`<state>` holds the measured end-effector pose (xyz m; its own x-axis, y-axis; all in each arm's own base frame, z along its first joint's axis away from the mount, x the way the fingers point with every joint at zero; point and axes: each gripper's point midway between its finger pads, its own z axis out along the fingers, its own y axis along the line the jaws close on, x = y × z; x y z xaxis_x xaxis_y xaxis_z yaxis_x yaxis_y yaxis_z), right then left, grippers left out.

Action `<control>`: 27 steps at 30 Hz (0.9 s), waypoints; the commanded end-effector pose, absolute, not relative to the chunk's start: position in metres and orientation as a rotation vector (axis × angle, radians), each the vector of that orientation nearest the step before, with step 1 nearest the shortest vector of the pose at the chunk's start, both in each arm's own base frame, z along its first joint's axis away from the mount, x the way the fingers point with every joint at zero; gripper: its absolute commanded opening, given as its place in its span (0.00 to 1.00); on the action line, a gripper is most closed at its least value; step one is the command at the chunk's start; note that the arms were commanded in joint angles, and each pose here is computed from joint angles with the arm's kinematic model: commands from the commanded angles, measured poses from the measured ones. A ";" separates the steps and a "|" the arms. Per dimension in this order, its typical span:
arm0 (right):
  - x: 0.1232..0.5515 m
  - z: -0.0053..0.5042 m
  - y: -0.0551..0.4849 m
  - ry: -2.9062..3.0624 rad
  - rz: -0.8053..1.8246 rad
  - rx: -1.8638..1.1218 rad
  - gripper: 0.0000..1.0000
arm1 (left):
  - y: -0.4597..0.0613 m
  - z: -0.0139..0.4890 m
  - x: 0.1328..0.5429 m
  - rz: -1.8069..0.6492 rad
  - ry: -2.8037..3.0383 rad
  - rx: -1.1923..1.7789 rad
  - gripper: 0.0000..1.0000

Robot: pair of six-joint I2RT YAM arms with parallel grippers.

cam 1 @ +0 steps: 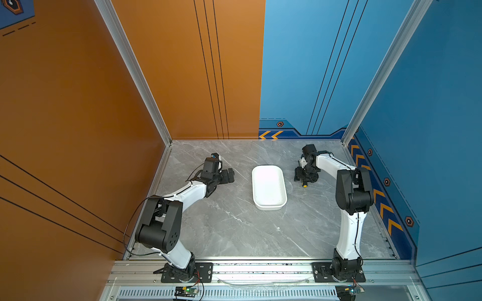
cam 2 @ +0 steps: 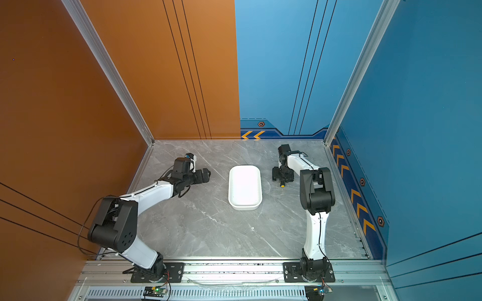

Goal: Put the screwdriver in the bin
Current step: Pick up the screwdriver from the top-right of the table.

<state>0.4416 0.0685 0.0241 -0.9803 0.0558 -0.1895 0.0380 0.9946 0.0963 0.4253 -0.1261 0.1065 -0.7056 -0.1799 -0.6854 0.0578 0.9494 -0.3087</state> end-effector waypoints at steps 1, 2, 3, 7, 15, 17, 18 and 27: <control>0.432 0.012 0.068 2.997 0.120 0.074 0.58 | -0.125 0.099 0.415 -0.375 2.359 -0.068 0.98; 0.431 0.012 0.068 3.000 0.122 0.071 0.57 | -0.124 0.098 0.415 -0.374 2.361 -0.069 0.98; 0.431 0.013 0.068 2.997 0.120 0.069 0.55 | -0.124 0.098 0.415 -0.374 2.361 -0.071 0.98; 0.426 0.017 0.066 2.996 0.116 0.069 0.51 | -0.124 0.099 0.415 -0.373 2.362 -0.070 0.98; 0.418 0.028 0.066 2.981 0.116 0.057 0.43 | -0.121 0.096 0.412 -0.351 2.374 -0.068 0.98; 0.418 0.026 0.065 2.983 0.107 0.057 0.36 | -0.121 0.094 0.412 -0.353 2.377 -0.071 0.98; 0.418 0.025 0.065 2.987 0.102 0.056 0.30 | -0.122 0.094 0.412 -0.356 2.379 -0.071 0.98; 0.417 0.013 0.065 3.010 0.117 0.079 0.04 | -0.117 0.094 0.409 -0.329 2.382 -0.066 0.98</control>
<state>0.4271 0.0662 0.0220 -0.9843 0.0516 -0.1686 0.0370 0.9954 0.0883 0.4156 -0.1224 0.0937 -0.7375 -0.1633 -0.6553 0.0449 0.9563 -0.2888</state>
